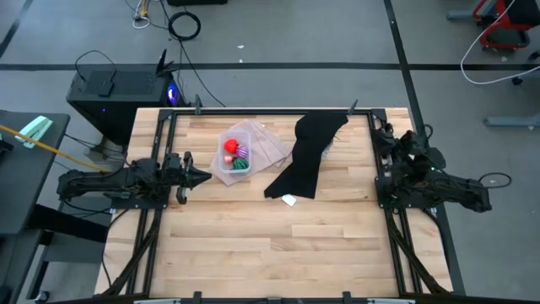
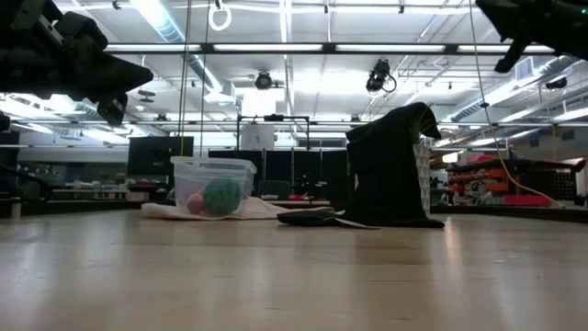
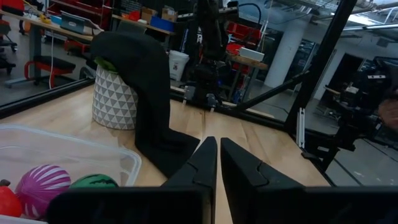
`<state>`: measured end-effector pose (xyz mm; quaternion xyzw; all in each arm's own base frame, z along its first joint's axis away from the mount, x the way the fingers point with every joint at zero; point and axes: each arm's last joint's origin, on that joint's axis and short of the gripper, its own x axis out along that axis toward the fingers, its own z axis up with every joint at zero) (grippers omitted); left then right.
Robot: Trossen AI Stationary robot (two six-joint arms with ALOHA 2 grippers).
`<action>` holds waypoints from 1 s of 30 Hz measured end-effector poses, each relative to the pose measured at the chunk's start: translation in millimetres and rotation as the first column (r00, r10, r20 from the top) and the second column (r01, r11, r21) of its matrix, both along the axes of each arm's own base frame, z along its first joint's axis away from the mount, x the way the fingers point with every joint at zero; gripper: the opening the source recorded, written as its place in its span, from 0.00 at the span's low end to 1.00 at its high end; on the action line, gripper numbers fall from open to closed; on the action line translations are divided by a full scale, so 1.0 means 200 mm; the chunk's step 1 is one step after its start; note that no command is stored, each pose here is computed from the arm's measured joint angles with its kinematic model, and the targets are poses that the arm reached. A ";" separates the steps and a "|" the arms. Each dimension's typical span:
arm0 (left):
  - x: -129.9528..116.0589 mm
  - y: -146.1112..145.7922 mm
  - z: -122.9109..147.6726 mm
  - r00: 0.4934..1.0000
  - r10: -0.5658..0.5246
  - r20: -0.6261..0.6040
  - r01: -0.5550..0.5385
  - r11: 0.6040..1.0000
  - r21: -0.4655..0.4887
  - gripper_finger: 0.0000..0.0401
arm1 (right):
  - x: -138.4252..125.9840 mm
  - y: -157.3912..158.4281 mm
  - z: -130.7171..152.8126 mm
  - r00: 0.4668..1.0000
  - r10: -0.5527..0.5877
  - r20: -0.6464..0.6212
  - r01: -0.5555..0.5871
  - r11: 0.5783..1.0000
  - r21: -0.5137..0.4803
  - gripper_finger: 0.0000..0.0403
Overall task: Pick and placing Produce into tupperware
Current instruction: Return to Home Position
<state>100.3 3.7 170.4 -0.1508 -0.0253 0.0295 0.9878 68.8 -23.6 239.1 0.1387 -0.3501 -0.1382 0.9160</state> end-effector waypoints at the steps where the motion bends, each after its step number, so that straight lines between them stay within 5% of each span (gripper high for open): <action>1: 0.00 0.00 0.00 1.000 0.000 0.000 0.000 1.000 0.000 0.07 | -0.01 0.00 0.00 0.999 -0.007 0.032 0.007 1.000 -0.012 0.00; 11: 0.00 0.00 0.00 1.000 0.000 0.000 0.000 1.000 0.000 0.10 | -0.03 0.01 -0.01 0.987 0.030 0.157 -0.018 0.997 -0.076 0.00; 15: 0.00 0.00 0.00 1.000 0.000 0.000 0.000 1.000 0.000 0.09 | 0.04 0.00 -0.10 0.989 0.140 -0.058 -0.139 0.990 0.020 0.00; 20: 0.00 0.00 0.00 1.000 0.000 0.000 0.000 1.000 0.000 0.07 | 0.11 -0.01 -0.26 0.914 0.201 -0.353 -0.140 0.972 0.190 0.00; 30: 0.00 0.00 0.00 1.000 0.000 0.000 0.000 1.000 0.000 0.08 | 0.13 0.01 -0.34 0.797 0.325 -0.509 -0.240 0.944 0.226 0.00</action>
